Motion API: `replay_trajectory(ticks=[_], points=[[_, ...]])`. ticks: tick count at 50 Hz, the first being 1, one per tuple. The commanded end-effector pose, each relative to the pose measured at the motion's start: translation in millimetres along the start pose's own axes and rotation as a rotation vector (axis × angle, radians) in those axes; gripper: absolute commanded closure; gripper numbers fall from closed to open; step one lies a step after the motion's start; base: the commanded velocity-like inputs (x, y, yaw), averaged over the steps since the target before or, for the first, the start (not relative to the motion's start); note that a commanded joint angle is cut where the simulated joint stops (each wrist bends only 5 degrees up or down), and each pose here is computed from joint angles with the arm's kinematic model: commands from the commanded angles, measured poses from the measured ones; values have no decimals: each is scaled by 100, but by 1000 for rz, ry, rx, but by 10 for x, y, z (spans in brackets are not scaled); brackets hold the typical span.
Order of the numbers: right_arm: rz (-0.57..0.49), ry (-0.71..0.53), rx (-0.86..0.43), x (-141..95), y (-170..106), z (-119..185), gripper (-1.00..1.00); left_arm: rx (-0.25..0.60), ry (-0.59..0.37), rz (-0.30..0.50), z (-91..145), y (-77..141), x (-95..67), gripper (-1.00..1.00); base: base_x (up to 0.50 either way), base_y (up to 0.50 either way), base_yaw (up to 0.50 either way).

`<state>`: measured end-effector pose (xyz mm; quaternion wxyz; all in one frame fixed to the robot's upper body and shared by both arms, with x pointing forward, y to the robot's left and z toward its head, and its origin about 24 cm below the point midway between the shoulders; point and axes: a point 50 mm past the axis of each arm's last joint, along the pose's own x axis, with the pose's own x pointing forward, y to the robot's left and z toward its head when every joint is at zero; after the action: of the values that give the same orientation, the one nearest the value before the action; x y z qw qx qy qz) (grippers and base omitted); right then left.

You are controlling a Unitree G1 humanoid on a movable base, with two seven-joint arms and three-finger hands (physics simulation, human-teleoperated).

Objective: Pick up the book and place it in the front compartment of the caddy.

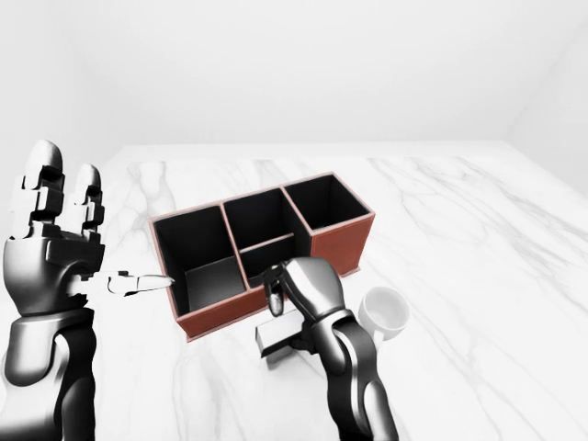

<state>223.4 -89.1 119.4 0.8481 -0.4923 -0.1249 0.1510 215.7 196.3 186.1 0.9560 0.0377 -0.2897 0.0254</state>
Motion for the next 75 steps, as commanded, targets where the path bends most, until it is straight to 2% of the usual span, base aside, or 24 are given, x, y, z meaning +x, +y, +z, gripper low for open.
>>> replay_trajectory(ticks=[1,24,38,75], points=[[-66,-1,-44,15,-254,49,100,-1,2,-1,-5,-2,-1,-100,0,0,0],[-134,-84,-99,212,-647,261,100,-1,-20,7,39,22,16,-100,0,0,0],[-174,-149,-145,429,-882,423,100,-1,-19,4,38,20,13,-100,0,0,0],[-201,-169,-116,1061,-931,487,100,-2,-20,1,43,10,9,-100,0,0,0]])
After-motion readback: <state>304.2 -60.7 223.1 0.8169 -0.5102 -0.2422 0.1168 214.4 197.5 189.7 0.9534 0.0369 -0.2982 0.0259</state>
